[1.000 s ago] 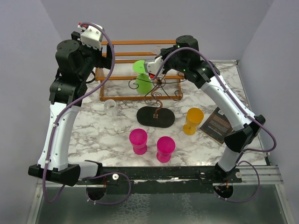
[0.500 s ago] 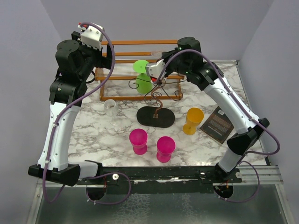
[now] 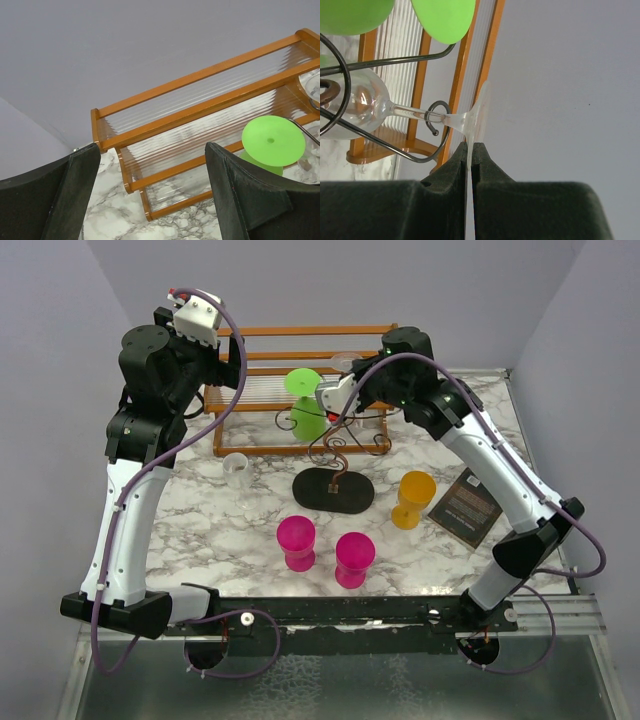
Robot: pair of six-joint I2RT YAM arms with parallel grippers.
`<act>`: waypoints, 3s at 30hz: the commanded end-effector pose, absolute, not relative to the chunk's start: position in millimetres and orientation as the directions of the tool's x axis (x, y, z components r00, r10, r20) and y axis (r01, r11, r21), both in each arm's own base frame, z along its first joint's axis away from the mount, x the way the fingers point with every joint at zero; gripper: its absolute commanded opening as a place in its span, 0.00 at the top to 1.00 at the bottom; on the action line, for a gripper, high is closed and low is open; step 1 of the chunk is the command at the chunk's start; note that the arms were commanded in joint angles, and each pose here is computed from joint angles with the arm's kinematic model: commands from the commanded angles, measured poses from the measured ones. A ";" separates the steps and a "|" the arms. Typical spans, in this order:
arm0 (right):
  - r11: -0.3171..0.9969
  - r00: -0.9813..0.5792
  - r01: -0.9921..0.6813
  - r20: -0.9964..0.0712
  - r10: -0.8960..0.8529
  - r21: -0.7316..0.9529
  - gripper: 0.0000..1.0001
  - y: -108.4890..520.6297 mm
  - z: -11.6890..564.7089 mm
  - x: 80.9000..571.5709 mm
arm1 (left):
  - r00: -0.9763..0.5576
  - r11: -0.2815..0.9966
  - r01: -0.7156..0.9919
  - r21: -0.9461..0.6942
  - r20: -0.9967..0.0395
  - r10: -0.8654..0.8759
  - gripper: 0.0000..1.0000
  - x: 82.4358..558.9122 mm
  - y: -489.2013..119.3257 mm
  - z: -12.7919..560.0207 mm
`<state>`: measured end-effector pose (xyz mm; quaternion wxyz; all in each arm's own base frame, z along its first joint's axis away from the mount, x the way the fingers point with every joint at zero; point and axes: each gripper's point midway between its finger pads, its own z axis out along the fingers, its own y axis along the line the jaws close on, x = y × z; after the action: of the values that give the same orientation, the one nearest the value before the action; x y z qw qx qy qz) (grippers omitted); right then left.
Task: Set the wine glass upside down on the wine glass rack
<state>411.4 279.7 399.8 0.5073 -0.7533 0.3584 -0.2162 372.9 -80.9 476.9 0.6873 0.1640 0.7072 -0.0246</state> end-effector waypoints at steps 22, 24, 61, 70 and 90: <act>-0.124 0.476 -0.204 0.012 -0.880 -0.971 0.99 249.1 433.2 431.2 | 0.045 0.939 0.282 0.198 -0.980 0.194 0.12 369.3 -83.2 488.7; -0.121 0.480 -0.198 0.011 -0.877 -0.973 0.99 251.7 433.5 433.5 | 0.048 0.938 0.282 0.201 -0.980 0.195 0.12 368.6 -83.3 489.5; -0.173 0.599 -0.346 -0.075 -0.797 -0.922 0.92 278.0 386.8 418.6 | 0.015 0.932 0.294 0.211 -0.976 0.216 0.12 373.8 -84.5 471.4; -0.157 0.594 -0.378 -0.109 -0.797 -0.912 0.84 275.5 383.4 412.2 | -0.021 0.927 0.288 0.239 -0.966 0.256 0.12 377.4 -80.9 455.2; -0.122 0.645 -0.460 -0.236 -0.727 -0.879 0.64 283.9 392.1 382.6 | -0.295 0.919 0.302 0.252 -0.892 0.341 0.11 374.8 -54.8 350.3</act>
<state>405.5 281.1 363.6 0.4945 -0.7484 0.4117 -0.1609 384.3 -72.5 363.8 0.5828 0.2178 0.7828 0.0132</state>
